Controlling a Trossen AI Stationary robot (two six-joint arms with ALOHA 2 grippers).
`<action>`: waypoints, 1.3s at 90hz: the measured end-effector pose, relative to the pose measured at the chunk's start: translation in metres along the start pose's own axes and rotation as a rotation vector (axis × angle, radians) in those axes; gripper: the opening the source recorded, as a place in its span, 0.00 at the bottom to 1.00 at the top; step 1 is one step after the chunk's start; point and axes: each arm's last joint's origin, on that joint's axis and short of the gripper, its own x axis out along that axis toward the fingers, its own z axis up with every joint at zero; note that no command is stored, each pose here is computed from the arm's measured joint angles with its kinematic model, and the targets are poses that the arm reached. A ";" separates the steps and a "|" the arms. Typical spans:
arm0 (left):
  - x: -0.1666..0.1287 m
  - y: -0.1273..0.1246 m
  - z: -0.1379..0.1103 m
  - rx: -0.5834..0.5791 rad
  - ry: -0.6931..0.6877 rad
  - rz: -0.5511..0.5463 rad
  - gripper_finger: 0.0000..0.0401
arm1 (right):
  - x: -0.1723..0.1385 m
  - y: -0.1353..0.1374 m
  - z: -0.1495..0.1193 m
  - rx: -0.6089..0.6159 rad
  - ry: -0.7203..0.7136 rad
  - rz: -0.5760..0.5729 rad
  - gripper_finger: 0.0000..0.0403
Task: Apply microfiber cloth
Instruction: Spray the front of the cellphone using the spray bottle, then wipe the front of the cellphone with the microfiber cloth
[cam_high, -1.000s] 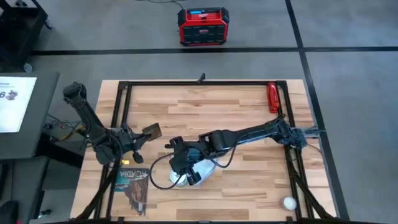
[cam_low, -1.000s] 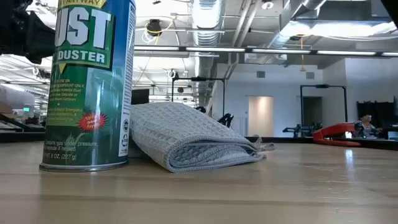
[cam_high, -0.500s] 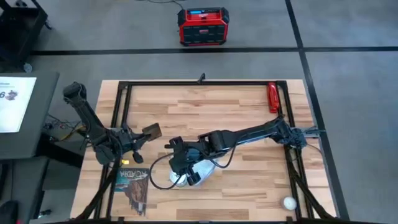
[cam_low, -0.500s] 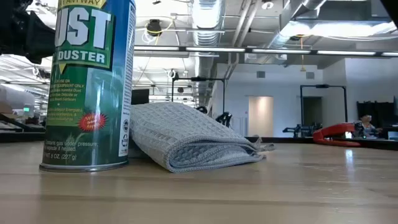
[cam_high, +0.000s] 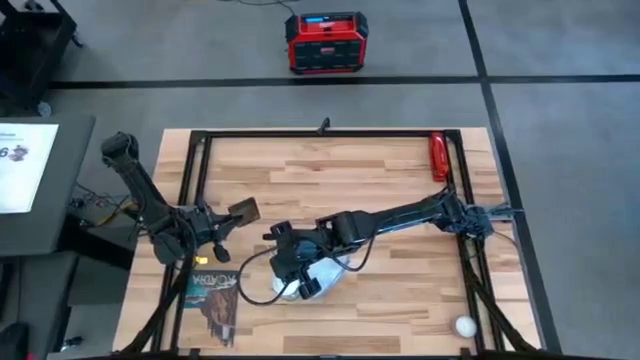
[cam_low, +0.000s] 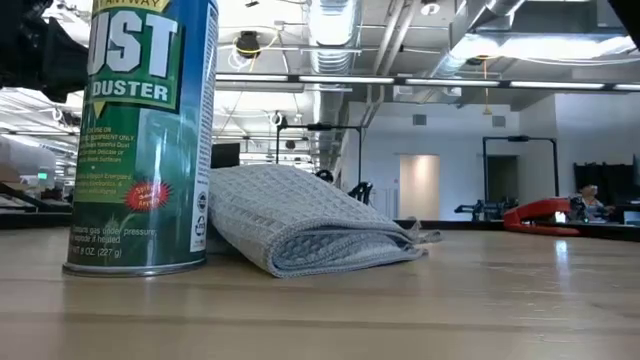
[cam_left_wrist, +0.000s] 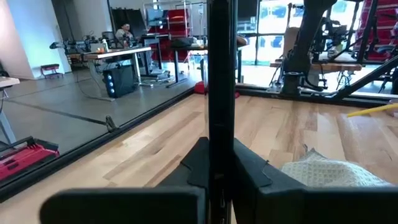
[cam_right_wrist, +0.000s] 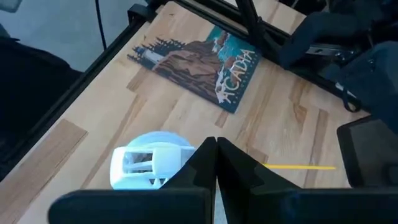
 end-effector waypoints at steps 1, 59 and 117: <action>0.000 0.000 0.000 0.000 0.000 0.000 0.02 | 0.000 0.000 0.000 0.000 0.000 0.000 0.00; 0.008 0.001 0.003 0.003 0.005 0.042 0.02 | -0.036 -0.016 0.012 -0.048 -0.003 -0.166 0.00; 0.040 0.006 0.016 0.013 0.024 -0.062 0.02 | -0.121 0.001 -0.062 0.283 0.427 -0.271 0.01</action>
